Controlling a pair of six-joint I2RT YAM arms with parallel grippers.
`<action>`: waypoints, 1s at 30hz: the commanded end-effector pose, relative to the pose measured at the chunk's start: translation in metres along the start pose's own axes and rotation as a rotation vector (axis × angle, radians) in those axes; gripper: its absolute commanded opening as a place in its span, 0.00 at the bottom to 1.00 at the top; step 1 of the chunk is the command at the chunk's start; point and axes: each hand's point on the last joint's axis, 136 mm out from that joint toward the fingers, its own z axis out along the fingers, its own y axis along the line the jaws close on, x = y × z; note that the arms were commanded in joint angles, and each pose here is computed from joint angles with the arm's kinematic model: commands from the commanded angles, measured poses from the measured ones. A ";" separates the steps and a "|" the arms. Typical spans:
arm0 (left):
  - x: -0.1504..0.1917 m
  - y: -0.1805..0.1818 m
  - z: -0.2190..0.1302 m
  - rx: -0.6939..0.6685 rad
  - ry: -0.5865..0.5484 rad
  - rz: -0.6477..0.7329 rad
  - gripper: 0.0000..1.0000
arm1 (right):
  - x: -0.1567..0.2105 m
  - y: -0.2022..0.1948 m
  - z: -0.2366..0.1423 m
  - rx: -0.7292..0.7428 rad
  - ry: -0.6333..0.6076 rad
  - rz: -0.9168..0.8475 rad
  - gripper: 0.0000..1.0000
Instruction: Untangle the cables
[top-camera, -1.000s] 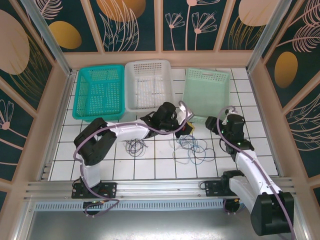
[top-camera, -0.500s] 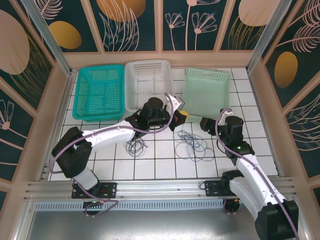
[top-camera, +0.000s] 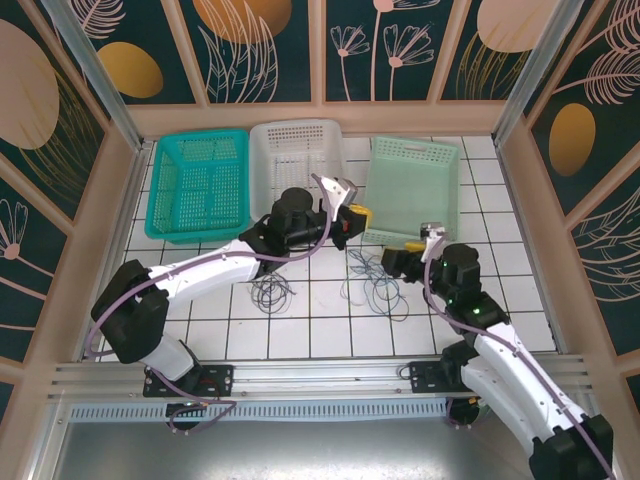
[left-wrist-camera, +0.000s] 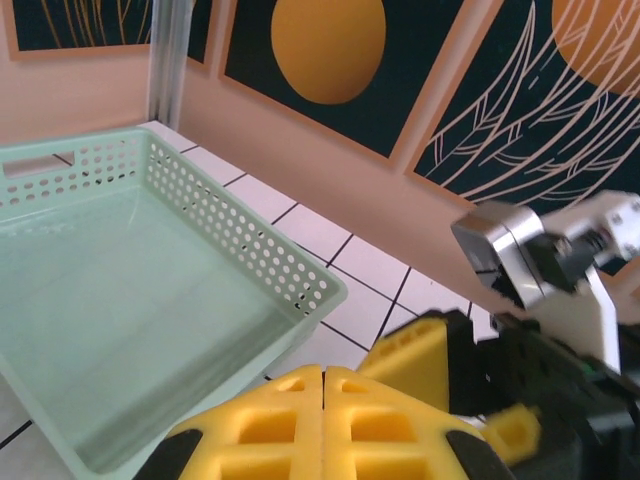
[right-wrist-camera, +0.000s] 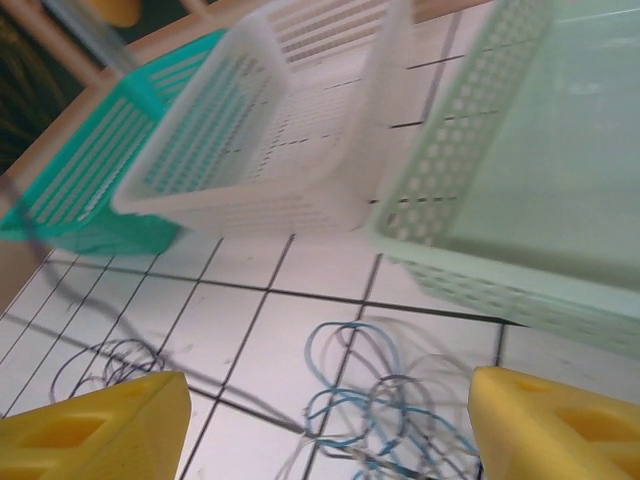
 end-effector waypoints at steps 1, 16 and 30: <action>-0.037 -0.016 -0.011 0.048 -0.099 -0.005 0.00 | -0.003 0.018 0.008 -0.041 -0.043 -0.077 0.75; -0.077 -0.050 -0.032 0.171 -0.193 -0.038 0.00 | -0.004 0.038 0.052 0.004 -0.110 -0.181 0.73; -0.125 -0.075 -0.060 0.229 -0.340 -0.013 0.00 | 0.013 0.046 0.084 -0.013 -0.039 -0.158 0.62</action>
